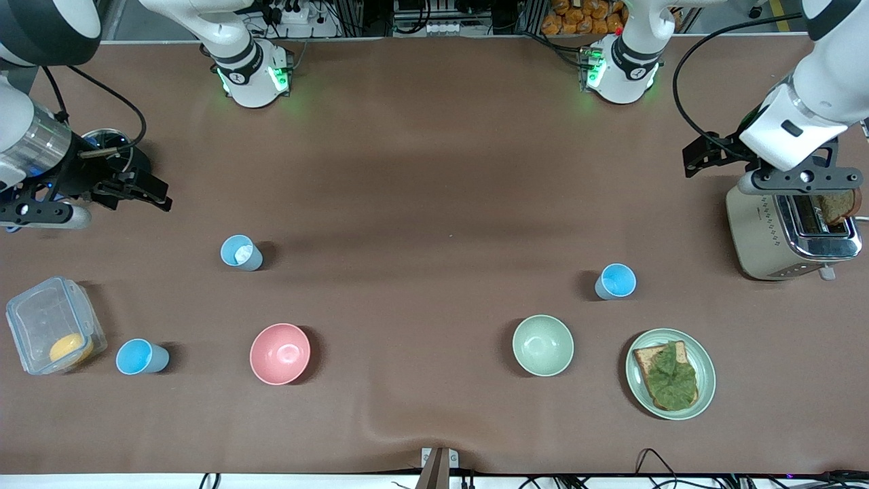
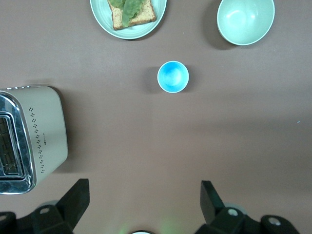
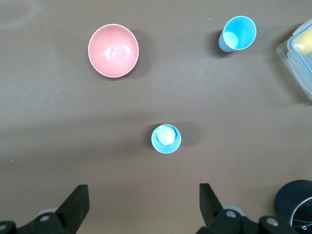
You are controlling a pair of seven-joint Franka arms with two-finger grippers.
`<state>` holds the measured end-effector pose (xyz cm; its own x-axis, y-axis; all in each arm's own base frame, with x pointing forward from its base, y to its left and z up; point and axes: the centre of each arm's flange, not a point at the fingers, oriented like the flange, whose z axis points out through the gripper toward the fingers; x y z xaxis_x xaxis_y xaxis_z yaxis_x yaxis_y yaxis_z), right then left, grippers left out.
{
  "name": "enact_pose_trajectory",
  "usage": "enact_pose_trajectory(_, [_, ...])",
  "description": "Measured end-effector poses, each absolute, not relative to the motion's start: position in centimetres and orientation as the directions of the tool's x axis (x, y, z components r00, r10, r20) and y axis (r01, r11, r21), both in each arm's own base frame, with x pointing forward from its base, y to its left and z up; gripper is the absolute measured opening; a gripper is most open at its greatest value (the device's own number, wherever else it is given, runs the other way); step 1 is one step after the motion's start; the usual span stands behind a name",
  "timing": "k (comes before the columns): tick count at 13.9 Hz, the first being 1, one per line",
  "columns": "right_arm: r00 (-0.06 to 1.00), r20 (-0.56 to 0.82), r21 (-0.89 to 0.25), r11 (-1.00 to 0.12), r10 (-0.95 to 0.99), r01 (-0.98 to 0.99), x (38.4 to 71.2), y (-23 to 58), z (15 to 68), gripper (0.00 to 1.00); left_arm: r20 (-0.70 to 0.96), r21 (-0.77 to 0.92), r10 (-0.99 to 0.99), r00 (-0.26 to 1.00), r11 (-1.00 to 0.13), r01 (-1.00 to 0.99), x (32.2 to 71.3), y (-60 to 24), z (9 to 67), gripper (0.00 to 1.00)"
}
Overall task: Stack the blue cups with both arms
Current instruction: 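Lower the left gripper toward the blue cup beside the toaster, then grasp the nearby blue cup with the right gripper while the left gripper descends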
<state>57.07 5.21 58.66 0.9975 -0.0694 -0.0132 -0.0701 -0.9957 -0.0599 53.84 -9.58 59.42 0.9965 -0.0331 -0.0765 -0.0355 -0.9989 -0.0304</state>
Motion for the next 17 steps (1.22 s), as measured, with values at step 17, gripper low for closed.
enact_pose_trajectory(17, [0.998, -0.066, -0.053, -0.998, -0.013, -0.017, 57.1, 8.2, 56.0, 1.00, -0.106, -0.070, -0.060, 0.993, -0.995, -0.068, 57.9, -9.6, 50.7, 1.00])
